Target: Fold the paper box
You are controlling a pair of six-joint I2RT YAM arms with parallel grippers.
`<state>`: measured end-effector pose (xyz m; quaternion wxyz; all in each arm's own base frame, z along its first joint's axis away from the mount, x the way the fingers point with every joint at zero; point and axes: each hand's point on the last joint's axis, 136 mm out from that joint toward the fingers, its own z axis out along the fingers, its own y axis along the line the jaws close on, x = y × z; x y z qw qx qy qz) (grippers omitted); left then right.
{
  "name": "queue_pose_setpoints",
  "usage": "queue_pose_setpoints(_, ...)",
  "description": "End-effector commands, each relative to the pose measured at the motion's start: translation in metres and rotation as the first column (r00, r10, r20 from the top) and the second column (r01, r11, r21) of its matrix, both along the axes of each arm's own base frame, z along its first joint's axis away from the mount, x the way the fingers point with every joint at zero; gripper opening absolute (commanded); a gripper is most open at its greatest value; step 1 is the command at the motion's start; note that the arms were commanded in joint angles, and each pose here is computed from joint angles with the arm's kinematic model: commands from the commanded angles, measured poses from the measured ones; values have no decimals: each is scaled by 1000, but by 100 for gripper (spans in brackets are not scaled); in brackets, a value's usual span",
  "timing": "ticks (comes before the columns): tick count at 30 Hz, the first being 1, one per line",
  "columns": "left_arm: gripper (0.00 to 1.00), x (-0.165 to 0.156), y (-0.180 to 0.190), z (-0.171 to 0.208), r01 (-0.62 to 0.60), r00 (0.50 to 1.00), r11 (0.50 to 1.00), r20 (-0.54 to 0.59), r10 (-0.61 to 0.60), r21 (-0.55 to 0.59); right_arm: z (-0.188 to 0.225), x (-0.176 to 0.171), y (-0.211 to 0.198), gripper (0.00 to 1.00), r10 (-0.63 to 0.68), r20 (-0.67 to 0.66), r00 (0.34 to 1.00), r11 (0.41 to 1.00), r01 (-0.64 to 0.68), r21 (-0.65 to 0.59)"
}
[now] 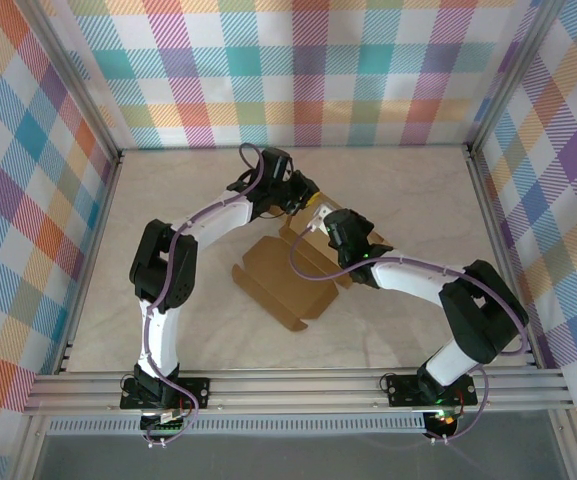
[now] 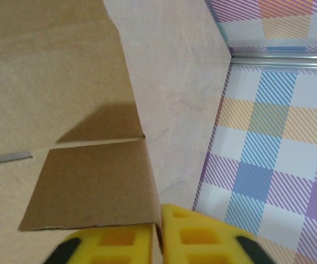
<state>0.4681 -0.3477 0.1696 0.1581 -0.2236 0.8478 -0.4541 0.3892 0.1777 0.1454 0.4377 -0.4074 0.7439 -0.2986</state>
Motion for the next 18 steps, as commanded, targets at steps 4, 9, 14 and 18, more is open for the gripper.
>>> queue_pose_setpoints(4,0,2,12,-10,-29,999,999,-25,29,31,15,-5,6,0,33,21,999,998,-34,57)
queue_pose_setpoints(9,0,0,15,-11,-37,999,999,-31,37,23,13,-8,10,3,55,-2,999,992,-54,116)
queue_pose_setpoints(14,0,0,19,-11,-48,998,999,-33,48,13,12,-16,14,27,90,-53,995,971,-76,226)
queue_pose_setpoints(18,0,0,18,-6,-37,999,999,-11,38,6,11,-27,20,56,156,-98,983,947,-121,298)
